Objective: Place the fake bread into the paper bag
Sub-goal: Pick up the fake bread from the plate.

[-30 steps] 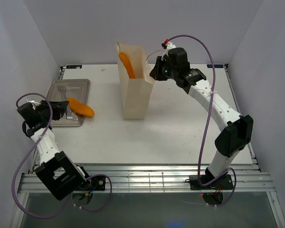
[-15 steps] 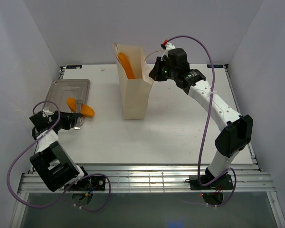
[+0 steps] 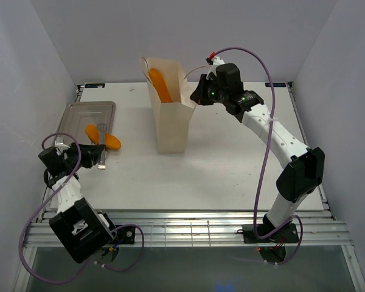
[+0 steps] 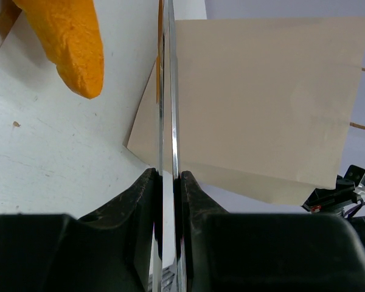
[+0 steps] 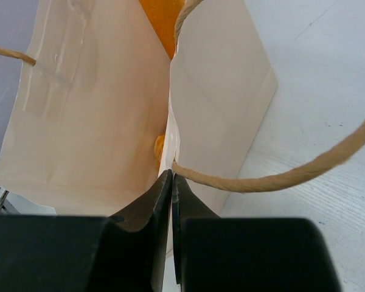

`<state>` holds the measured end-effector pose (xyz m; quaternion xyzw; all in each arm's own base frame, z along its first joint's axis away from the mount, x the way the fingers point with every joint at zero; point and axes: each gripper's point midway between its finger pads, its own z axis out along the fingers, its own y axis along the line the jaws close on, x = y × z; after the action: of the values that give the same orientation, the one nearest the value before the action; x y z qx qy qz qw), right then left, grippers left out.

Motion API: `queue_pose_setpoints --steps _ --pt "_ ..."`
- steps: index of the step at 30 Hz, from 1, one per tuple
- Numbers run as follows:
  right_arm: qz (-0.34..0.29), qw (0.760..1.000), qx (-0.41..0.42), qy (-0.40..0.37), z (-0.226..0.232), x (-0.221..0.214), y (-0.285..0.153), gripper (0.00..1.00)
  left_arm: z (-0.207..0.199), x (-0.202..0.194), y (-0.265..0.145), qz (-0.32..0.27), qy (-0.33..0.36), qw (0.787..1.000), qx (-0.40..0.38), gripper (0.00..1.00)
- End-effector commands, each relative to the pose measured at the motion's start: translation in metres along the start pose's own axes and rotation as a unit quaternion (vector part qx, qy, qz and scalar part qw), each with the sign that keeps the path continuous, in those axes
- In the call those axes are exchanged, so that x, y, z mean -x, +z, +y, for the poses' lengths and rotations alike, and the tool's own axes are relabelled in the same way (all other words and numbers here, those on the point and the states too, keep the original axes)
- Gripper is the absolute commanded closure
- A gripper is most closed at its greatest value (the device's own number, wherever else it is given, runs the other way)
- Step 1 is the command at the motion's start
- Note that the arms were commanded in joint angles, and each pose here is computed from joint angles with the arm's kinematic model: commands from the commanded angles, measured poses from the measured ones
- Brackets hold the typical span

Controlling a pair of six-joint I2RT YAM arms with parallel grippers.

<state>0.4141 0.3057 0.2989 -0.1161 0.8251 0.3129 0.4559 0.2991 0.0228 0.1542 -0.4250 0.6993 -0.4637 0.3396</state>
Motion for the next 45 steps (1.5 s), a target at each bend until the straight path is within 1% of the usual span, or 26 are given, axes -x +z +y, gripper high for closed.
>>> queue_pose_setpoints --steps 1,4,8,12,14,17,18,22,24,25,28,33,37,41,44,45 --pt "-0.012 1.000 0.004 -0.011 -0.001 0.008 -0.012 0.92 -0.025 0.008 -0.018 -0.046 0.054 0.997 -0.001 1.00" --pt "-0.012 1.000 0.008 -0.009 -0.002 0.006 -0.013 0.92 -0.025 0.006 -0.024 -0.054 0.040 0.998 0.008 1.00" --pt "-0.008 1.000 0.016 -0.005 0.000 0.003 -0.012 0.92 -0.012 0.000 -0.030 -0.054 0.001 0.998 0.034 1.00" --pt "-0.006 1.000 0.020 -0.003 0.000 0.001 -0.012 0.92 0.000 -0.002 -0.037 -0.070 -0.010 0.996 0.060 1.00" --pt "-0.003 1.000 0.027 -0.002 0.001 0.000 -0.011 0.92 0.009 -0.005 -0.040 -0.072 -0.029 0.994 0.075 1.00" --pt "-0.003 0.999 0.036 -0.002 0.004 -0.003 -0.013 0.92 0.011 -0.006 -0.047 -0.095 -0.031 0.991 0.090 0.99" --pt "-0.003 0.999 0.035 0.000 0.003 -0.004 -0.014 0.92 0.011 -0.003 -0.050 -0.111 -0.026 0.989 0.098 0.98" --pt "0.002 0.999 0.047 0.005 0.006 -0.010 -0.014 0.92 0.018 -0.002 -0.056 -0.123 -0.018 0.984 0.130 0.93" --pt "0.002 0.999 0.053 0.005 0.008 -0.010 -0.014 0.92 0.019 -0.004 -0.059 -0.126 -0.018 0.982 0.138 0.89" --pt "0.003 0.998 0.059 0.005 0.010 -0.010 -0.015 0.92 0.021 -0.004 -0.060 -0.129 -0.018 0.981 0.144 0.83" --pt "0.004 0.998 0.065 0.007 0.012 -0.012 -0.014 0.92 0.025 -0.005 -0.059 -0.127 -0.018 0.981 0.145 0.72" --pt "0.007 0.998 0.066 0.009 0.010 -0.015 -0.012 0.92 0.023 -0.008 -0.051 -0.108 -0.026 0.988 0.108 0.66" --pt "0.006 0.997 0.074 0.013 0.011 -0.016 -0.011 0.92 0.019 -0.009 -0.048 -0.098 -0.019 0.991 0.088 0.62" --pt "0.006 0.997 0.075 0.015 0.011 -0.015 -0.010 0.92 0.020 -0.007 -0.047 -0.097 -0.014 0.991 0.092 0.57" --pt "0.005 0.997 0.073 0.015 0.009 -0.015 -0.010 0.92 0.021 -0.004 -0.049 -0.104 -0.012 0.989 0.102 0.54" --pt "0.005 0.997 0.073 0.015 0.009 -0.015 -0.011 0.92 0.023 -0.003 -0.050 -0.110 -0.014 0.988 0.110 0.52"
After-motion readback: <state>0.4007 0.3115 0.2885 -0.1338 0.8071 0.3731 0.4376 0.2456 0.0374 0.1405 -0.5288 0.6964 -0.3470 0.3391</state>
